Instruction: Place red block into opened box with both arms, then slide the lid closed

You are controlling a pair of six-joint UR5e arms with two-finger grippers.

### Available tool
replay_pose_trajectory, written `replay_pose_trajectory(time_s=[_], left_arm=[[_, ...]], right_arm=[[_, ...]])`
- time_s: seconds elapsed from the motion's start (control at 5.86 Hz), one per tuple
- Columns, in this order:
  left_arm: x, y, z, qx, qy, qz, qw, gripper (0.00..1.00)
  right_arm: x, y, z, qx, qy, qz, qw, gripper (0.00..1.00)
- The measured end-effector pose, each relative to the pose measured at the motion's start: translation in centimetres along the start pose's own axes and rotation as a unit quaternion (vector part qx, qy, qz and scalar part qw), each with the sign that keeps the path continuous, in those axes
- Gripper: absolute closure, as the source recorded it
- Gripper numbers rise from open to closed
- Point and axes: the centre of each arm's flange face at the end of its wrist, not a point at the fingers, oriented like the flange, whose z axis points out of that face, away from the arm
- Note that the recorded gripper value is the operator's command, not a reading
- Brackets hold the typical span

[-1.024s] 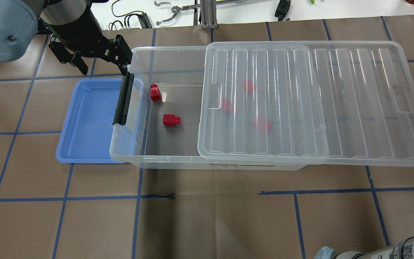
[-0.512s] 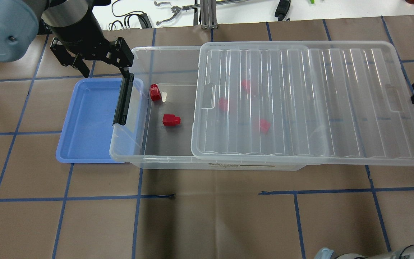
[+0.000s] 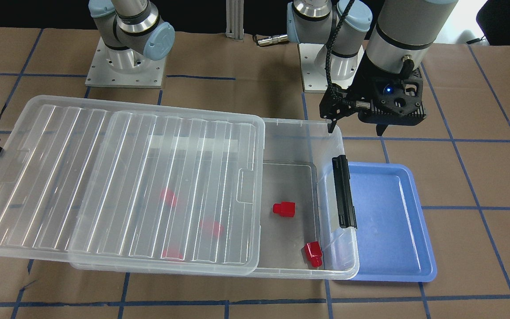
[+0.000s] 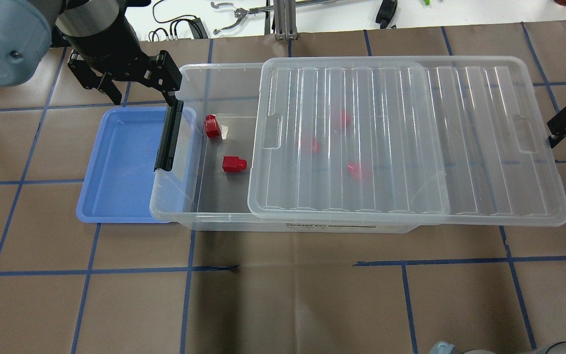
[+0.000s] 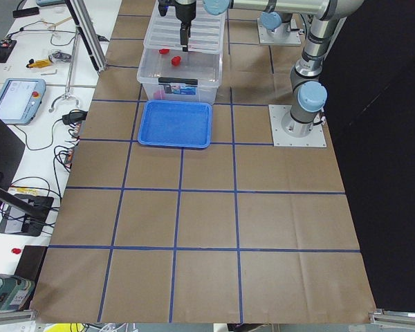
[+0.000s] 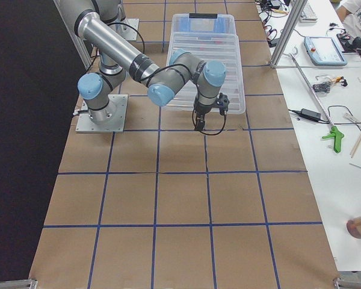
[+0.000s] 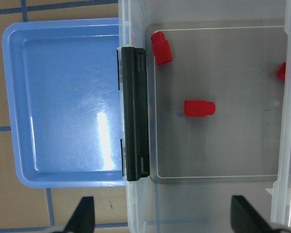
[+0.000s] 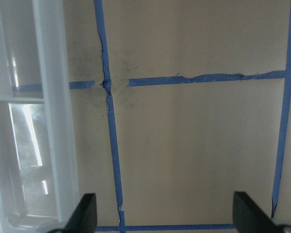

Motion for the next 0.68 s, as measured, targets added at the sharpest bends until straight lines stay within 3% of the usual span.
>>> replay_pose_trajectory(time_s=[0.68], left_arm=[[-0.3, 1.0, -0.6, 0.009, -0.002, -0.001, 1.0000, 0.02]], right_arm=[[-3.6, -0.9, 0.1, 0.002, -0.004, -0.003, 1.0000, 0.00]])
